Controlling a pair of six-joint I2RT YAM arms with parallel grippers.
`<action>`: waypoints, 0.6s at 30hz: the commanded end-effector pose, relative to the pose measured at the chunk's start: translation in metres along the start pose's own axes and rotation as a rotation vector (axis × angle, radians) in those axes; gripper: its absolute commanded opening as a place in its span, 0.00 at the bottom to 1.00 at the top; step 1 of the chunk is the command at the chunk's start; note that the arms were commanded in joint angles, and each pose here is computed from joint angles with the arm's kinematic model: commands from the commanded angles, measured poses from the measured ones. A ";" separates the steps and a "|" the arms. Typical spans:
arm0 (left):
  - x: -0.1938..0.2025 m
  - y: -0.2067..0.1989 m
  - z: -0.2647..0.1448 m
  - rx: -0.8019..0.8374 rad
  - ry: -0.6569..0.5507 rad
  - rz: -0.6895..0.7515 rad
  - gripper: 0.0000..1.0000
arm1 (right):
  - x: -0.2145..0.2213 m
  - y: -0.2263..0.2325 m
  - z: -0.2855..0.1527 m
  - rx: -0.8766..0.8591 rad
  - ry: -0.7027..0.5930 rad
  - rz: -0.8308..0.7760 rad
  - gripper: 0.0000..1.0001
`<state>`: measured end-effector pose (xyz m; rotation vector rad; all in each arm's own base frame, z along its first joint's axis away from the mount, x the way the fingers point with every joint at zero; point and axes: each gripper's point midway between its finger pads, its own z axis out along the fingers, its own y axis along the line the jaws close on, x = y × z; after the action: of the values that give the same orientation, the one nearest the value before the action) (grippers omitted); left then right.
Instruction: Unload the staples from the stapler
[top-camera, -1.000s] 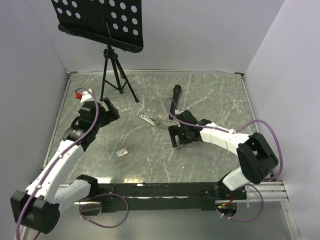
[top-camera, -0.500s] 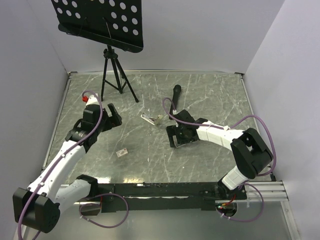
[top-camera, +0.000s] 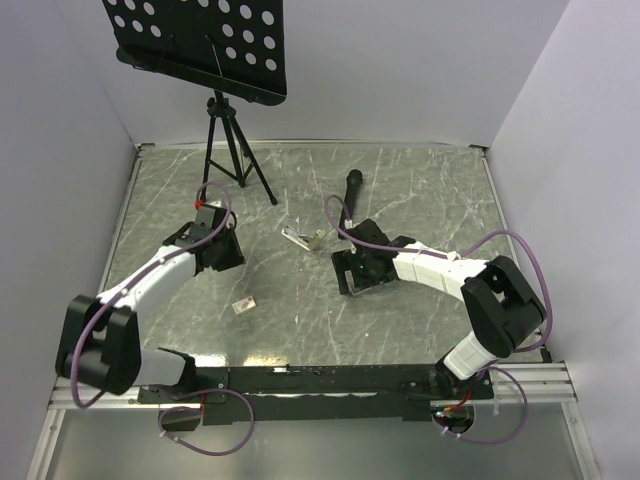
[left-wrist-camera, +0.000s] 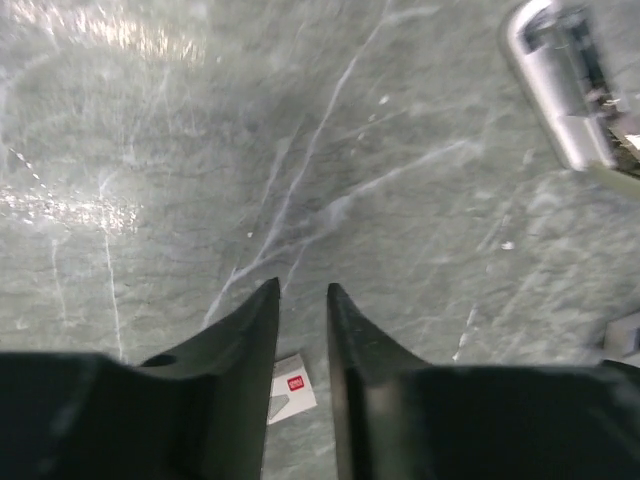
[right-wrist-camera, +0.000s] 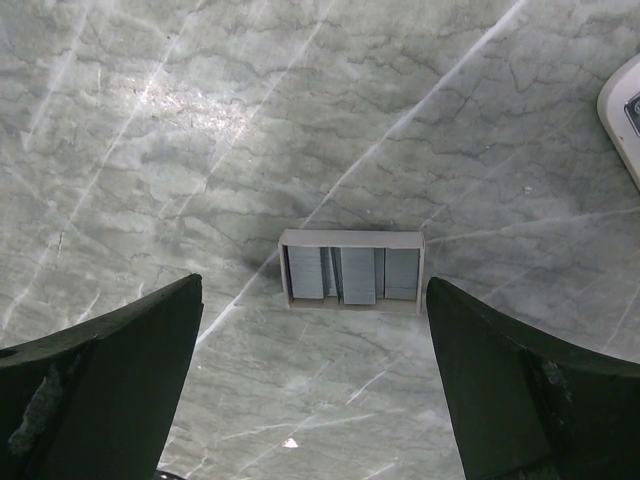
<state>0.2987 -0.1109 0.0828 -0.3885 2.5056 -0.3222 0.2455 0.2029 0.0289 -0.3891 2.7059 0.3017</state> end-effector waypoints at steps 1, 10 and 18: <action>0.004 0.001 0.011 -0.021 0.074 0.037 0.26 | -0.010 0.007 0.003 -0.029 -0.031 -0.012 1.00; 0.031 0.007 0.027 -0.040 0.186 0.077 0.01 | -0.010 0.027 0.004 -0.094 -0.036 -0.021 1.00; 0.055 0.016 0.032 -0.134 0.248 0.116 0.01 | -0.002 0.050 0.006 -0.096 -0.018 -0.041 1.00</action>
<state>0.2731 -0.1165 0.0258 -0.2968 2.7609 -0.2332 0.2286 0.2323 0.0242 -0.4795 2.7043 0.3835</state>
